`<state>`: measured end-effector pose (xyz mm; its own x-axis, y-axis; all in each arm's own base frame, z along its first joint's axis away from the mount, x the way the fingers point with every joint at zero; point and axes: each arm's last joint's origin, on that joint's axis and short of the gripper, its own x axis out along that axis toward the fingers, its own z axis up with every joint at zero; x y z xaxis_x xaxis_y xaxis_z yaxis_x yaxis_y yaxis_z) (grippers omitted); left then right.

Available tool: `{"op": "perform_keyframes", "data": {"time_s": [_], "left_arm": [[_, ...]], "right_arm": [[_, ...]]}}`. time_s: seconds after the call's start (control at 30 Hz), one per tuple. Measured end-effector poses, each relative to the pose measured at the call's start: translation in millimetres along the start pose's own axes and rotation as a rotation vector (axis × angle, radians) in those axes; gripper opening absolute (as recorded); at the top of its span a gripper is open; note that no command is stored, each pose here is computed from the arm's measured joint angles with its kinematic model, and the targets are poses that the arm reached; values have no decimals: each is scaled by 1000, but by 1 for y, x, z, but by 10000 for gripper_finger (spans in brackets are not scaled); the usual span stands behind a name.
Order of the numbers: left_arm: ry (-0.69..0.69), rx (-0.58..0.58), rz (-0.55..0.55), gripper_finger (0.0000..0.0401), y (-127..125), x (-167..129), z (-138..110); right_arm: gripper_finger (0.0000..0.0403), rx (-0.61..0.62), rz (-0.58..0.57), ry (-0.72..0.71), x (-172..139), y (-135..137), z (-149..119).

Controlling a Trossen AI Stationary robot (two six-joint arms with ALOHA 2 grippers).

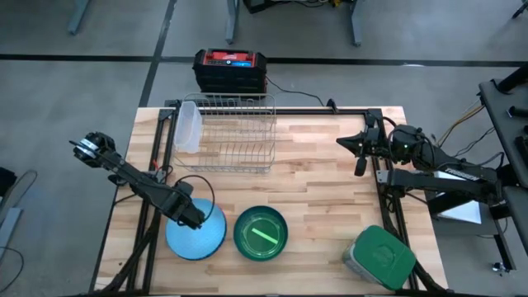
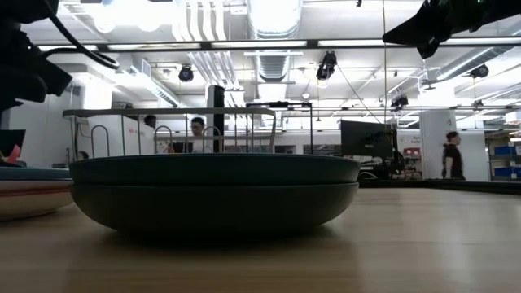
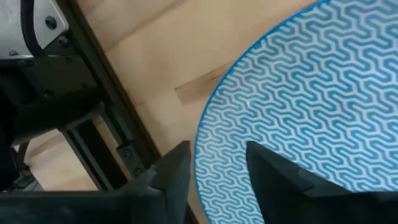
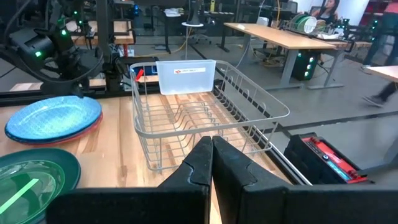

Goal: Sort dishes
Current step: Put the light blue patterned plate into the dish rack

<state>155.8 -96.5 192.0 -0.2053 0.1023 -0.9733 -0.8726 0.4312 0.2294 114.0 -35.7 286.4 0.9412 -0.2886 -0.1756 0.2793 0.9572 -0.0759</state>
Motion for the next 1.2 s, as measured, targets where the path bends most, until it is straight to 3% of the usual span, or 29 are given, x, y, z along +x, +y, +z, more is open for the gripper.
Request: {"op": "perform_keyframes", "data": {"time_s": [0.17, 0.67, 0.9, 1.2], "left_arm": [[6, 1, 12, 178, 2, 8, 0], [2, 34, -40, 178, 2, 33, 1], [-2, 52, -50, 149, 1, 34, 1], [-7, 52, -50, 74, 0, 35, 1]], "right_arm": [[0, 15, 0, 0, 0, 0, 0], [0, 18, 2, 1, 0, 0, 0], [0, 18, 2, 1, 0, 0, 0], [0, 17, 2, 1, 0, 0, 0]]}}
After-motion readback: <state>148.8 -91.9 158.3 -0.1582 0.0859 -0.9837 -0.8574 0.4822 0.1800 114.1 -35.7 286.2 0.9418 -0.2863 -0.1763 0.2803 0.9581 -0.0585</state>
